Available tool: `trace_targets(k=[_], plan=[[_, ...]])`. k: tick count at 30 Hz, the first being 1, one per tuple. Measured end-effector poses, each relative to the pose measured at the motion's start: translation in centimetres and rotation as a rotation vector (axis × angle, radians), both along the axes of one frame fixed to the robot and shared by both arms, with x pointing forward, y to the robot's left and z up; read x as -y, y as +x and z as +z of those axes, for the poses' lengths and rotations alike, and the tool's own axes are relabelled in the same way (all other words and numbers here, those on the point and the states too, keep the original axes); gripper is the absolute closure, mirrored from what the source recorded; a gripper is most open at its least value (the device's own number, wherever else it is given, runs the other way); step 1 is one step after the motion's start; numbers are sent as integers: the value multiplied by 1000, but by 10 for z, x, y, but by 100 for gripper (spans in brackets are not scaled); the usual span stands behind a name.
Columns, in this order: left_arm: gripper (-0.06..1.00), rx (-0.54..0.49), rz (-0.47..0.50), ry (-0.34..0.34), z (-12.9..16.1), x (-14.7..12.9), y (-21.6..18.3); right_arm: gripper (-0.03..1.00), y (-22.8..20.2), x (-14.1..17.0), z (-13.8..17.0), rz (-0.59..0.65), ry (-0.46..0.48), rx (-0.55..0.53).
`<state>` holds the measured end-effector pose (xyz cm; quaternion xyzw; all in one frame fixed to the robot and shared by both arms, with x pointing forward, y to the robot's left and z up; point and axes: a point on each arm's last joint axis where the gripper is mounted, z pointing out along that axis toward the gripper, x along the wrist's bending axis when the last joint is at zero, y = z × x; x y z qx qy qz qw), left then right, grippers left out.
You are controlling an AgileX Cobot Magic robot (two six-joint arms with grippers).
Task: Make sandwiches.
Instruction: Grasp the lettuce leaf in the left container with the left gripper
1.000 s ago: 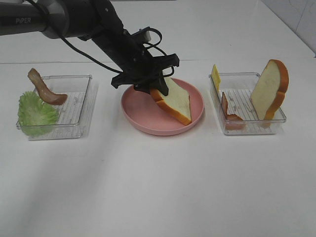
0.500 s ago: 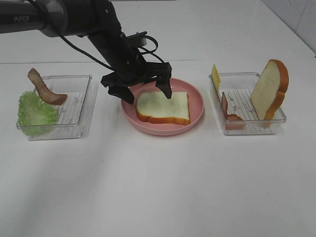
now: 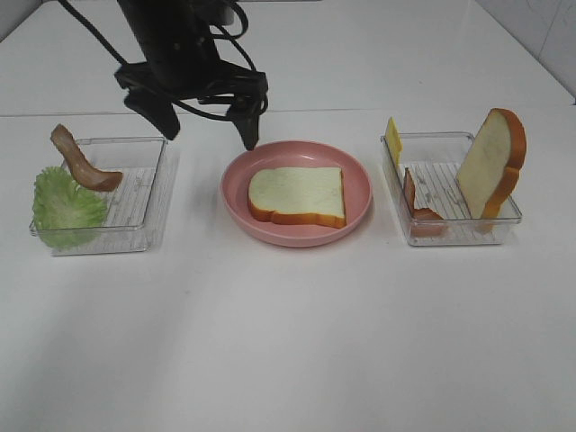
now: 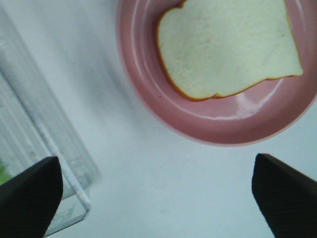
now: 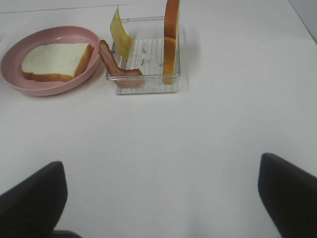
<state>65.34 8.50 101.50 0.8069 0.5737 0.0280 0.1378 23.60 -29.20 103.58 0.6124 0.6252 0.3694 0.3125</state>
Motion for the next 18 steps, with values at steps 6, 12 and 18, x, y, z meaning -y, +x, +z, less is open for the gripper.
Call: trace_targets(k=[6,12,18], plan=[[-4,39,64,36,33,-43,-10,-2,0,0,0,1,1,0],[-4,15,175,60,48,-109,-29,-2,0,0,0,1,2,0],[-4,-22,272,88,43,-165,-32,-2,0,0,0,1,2,0]])
